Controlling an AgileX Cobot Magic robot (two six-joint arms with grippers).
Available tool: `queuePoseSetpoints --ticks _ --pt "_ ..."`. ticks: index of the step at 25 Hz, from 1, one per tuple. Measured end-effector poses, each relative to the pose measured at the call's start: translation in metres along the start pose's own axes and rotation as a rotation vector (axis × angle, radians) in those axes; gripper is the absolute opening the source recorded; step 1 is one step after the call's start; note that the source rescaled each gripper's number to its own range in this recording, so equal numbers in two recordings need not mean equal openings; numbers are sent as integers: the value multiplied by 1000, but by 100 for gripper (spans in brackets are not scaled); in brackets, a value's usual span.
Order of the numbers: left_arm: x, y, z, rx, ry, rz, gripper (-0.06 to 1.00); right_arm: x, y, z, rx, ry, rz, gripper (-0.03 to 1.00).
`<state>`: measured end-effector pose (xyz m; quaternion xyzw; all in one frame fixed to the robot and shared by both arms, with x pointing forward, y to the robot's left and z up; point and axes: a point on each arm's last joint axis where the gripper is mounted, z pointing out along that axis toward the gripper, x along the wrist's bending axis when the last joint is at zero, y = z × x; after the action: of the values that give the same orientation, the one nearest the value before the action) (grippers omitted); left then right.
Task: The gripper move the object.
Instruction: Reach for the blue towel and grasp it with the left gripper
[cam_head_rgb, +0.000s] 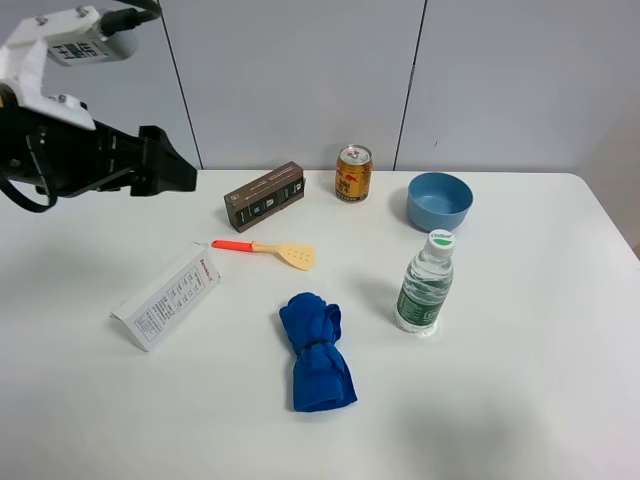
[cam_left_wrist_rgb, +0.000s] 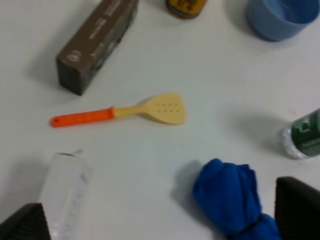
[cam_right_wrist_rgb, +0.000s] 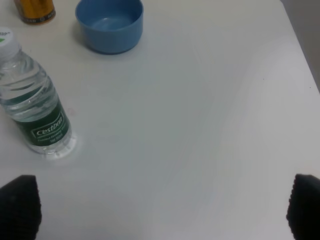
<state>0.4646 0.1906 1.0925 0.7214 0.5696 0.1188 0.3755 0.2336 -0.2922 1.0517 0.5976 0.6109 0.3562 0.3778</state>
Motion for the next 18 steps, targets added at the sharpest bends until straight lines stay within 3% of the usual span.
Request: queuePoseSetpoints --ticks 11,14,18 --pt "-74 -30 45 123 -138 1 87 0 0 0 0 0 0 100" --pt "-83 -40 70 166 -132 -6 87 0 0 0 0 0 0 100" --pt "-79 -56 110 258 -75 0 87 0 0 0 0 0 0 100"
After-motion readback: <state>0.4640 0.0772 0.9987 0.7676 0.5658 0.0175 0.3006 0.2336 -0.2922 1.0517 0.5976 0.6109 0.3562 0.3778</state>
